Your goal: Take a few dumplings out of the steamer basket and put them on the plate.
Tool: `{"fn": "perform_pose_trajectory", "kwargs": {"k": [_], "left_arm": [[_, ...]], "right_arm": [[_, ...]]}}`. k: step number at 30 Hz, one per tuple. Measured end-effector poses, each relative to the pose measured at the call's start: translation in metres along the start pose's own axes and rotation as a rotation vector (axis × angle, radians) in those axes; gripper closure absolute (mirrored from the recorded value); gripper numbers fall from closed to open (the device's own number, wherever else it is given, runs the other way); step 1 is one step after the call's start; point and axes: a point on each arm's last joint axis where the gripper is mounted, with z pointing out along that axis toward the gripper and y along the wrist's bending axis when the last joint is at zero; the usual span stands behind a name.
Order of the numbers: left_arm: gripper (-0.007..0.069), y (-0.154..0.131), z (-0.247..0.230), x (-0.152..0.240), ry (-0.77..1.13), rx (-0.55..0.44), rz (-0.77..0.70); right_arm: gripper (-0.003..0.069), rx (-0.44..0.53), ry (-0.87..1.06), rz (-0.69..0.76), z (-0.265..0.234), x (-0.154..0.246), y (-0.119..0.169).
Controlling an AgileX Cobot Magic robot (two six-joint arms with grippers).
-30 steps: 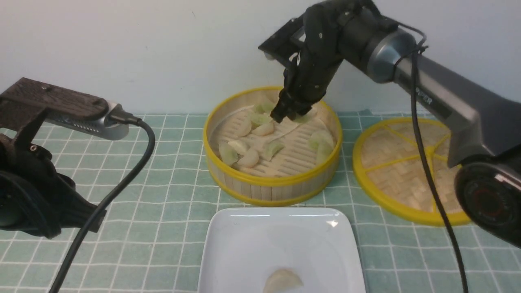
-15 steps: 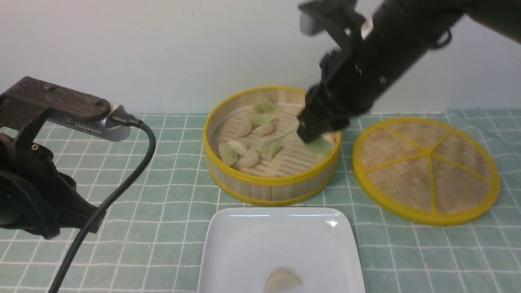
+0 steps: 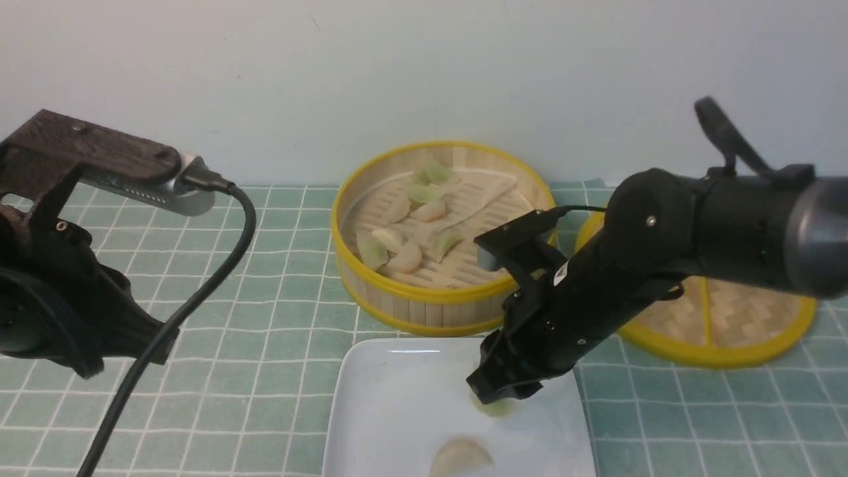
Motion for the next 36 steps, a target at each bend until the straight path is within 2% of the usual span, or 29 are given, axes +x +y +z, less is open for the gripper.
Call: {"fn": "perform_pose_trajectory", "kwargs": {"k": [1, 3, 5, 7, 10, 12, 14, 16, 17, 21, 23, 26, 32, 36], "left_arm": [[0.0631, 0.0, 0.0, 0.0, 0.0, 0.0, 0.0], [0.0631, 0.0, 0.0, 0.0, 0.0, 0.0, 0.0], [0.0631, 0.0, 0.0, 0.0, 0.0, 0.0, 0.0], [0.0631, 0.0, 0.0, 0.0, 0.0, 0.0, 0.0], [0.0631, 0.0, 0.0, 0.0, 0.0, 0.0, 0.0], [0.0631, 0.0, 0.0, 0.0, 0.0, 0.0, 0.0], [0.0631, 0.0, 0.0, 0.0, -0.002, 0.0, 0.0], [0.0631, 0.0, 0.0, -0.001, -0.008, 0.001, -0.001], [0.0631, 0.0, 0.0, -0.001, -0.01, 0.003, -0.002], [0.0631, -0.001, 0.0, -0.004, -0.039, 0.015, -0.008], [0.0631, -0.003, 0.0, -0.006, -0.063, 0.034, -0.011], [0.0631, -0.005, -0.001, -0.009, -0.098, 0.059, -0.015], [0.0631, -0.01, -0.002, -0.016, -0.174, 0.112, -0.006], [0.0631, -0.013, -0.003, -0.02, -0.222, 0.15, -0.001]], "right_arm": [[0.0356, 0.002, 0.007, 0.004, 0.007, -0.002, -0.002], [0.0276, 0.003, 0.007, 0.009, 0.01, -0.004, -0.003], [0.0212, -0.003, 0.002, 0.011, 0.006, -0.008, -0.002], [0.0199, -0.017, 0.012, 0.018, -0.003, -0.012, 0.002], [0.026, -0.015, 0.025, 0.031, -0.034, -0.013, 0.012], [0.0371, 0.023, 0.0, 0.034, -0.069, -0.01, 0.02], [0.0538, 0.085, -0.078, 0.028, -0.117, -0.002, 0.031], [0.0621, 0.143, -0.193, 0.038, -0.163, 0.011, 0.041], [0.0639, 0.162, -0.252, 0.049, -0.181, 0.018, 0.046], [0.0669, 0.215, -0.486, 0.047, -0.238, 0.056, 0.061], [0.0672, 0.236, -0.68, 0.025, -0.267, 0.095, 0.07], [0.0672, 0.247, -0.898, -0.011, -0.278, 0.15, 0.076], [0.0672, 0.274, -1.096, -0.059, -0.25, 0.224, 0.069], [0.0672, 0.263, -1.217, -0.057, -0.242, 0.253, 0.067]]}}
